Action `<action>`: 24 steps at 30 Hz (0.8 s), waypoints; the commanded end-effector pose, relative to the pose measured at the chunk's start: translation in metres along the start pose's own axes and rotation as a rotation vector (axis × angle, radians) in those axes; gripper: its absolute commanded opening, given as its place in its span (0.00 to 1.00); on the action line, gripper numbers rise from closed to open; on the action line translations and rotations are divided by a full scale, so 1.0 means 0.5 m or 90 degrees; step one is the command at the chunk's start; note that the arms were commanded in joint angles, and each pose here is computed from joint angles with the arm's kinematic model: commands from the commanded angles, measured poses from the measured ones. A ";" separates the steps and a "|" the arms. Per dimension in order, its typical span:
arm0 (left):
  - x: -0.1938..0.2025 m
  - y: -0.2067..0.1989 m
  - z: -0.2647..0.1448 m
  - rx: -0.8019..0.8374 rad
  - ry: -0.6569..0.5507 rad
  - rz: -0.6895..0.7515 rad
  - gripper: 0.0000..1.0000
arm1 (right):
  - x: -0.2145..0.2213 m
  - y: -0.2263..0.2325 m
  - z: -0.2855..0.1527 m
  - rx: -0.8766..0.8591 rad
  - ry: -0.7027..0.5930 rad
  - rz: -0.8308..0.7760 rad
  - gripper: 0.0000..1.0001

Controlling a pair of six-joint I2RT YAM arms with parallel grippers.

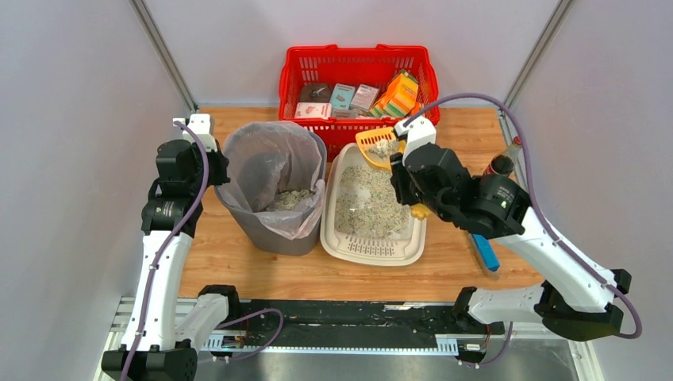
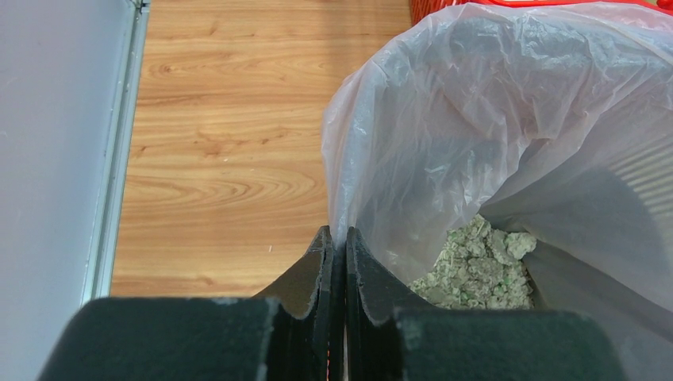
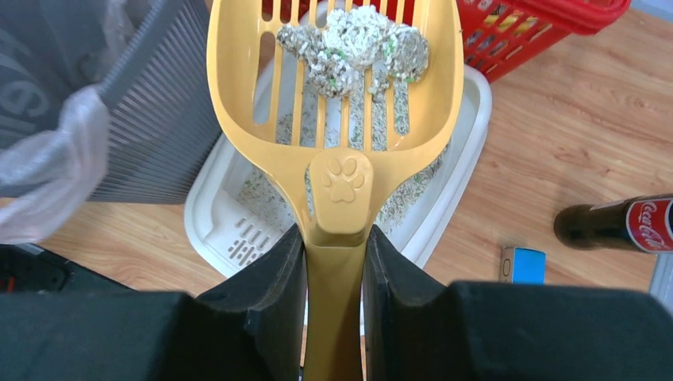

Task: Clean the litter box

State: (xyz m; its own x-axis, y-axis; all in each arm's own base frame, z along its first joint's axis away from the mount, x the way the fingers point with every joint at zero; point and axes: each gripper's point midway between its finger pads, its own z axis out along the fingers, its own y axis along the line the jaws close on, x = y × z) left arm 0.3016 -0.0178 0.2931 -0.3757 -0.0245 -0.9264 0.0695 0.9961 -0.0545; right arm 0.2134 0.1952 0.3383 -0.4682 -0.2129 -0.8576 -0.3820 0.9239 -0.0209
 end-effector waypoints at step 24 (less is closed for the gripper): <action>0.007 -0.022 0.001 0.036 0.015 -0.017 0.00 | -0.259 0.270 0.042 -0.009 -0.305 -0.393 0.00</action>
State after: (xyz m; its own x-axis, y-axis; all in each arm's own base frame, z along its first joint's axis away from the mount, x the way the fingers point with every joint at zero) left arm 0.3025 -0.0208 0.2931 -0.3761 -0.0284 -0.9261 0.0843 0.9943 -0.0647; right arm 0.2351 0.3478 0.3690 0.0503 -0.6272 -0.7773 -0.5360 0.6397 -0.5509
